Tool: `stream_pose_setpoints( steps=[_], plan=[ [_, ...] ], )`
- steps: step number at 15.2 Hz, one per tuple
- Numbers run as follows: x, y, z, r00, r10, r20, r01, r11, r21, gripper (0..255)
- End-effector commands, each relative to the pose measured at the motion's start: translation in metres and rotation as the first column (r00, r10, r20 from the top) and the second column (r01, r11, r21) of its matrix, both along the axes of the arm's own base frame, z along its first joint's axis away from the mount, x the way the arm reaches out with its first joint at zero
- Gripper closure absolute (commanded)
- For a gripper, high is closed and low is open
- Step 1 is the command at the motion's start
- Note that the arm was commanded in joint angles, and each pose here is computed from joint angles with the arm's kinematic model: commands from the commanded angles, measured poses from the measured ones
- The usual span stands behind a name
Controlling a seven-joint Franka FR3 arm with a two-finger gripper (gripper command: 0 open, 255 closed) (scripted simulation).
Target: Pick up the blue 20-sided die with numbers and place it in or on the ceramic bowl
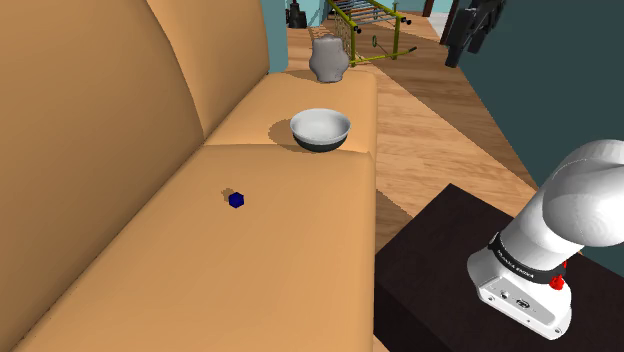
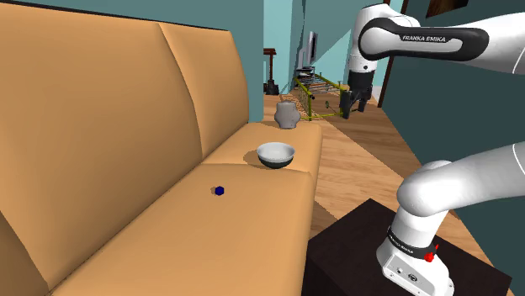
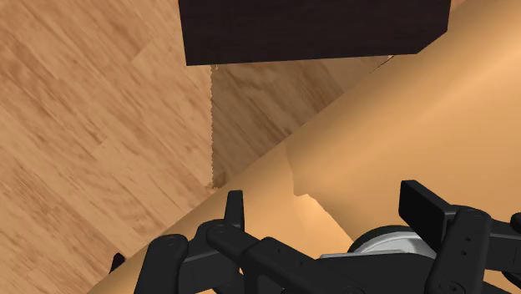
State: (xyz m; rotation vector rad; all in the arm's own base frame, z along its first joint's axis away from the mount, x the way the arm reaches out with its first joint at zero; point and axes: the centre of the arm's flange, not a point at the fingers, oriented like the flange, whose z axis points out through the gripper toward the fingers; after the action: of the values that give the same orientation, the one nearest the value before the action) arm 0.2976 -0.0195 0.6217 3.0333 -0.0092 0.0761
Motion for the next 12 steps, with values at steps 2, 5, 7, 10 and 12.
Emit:
stream_pose_setpoints(
  steps=[2,5,7,10,12],
  plan=[
    [0.006,0.010,-0.006,1.000,0.006,0.001,-0.006,1.000,0.002,0],
    [0.024,0.039,-0.024,1.000,0.025,0.002,-0.025,1.000,0.007,0],
    [0.035,0.059,-0.035,0.999,0.037,0.004,-0.037,0.999,0.010,0],
    [0.052,0.089,-0.053,0.998,0.056,0.006,-0.056,0.998,0.015,0],
    [0.063,0.109,-0.064,0.998,0.068,0.007,-0.068,0.998,0.018,0]
  ],
)
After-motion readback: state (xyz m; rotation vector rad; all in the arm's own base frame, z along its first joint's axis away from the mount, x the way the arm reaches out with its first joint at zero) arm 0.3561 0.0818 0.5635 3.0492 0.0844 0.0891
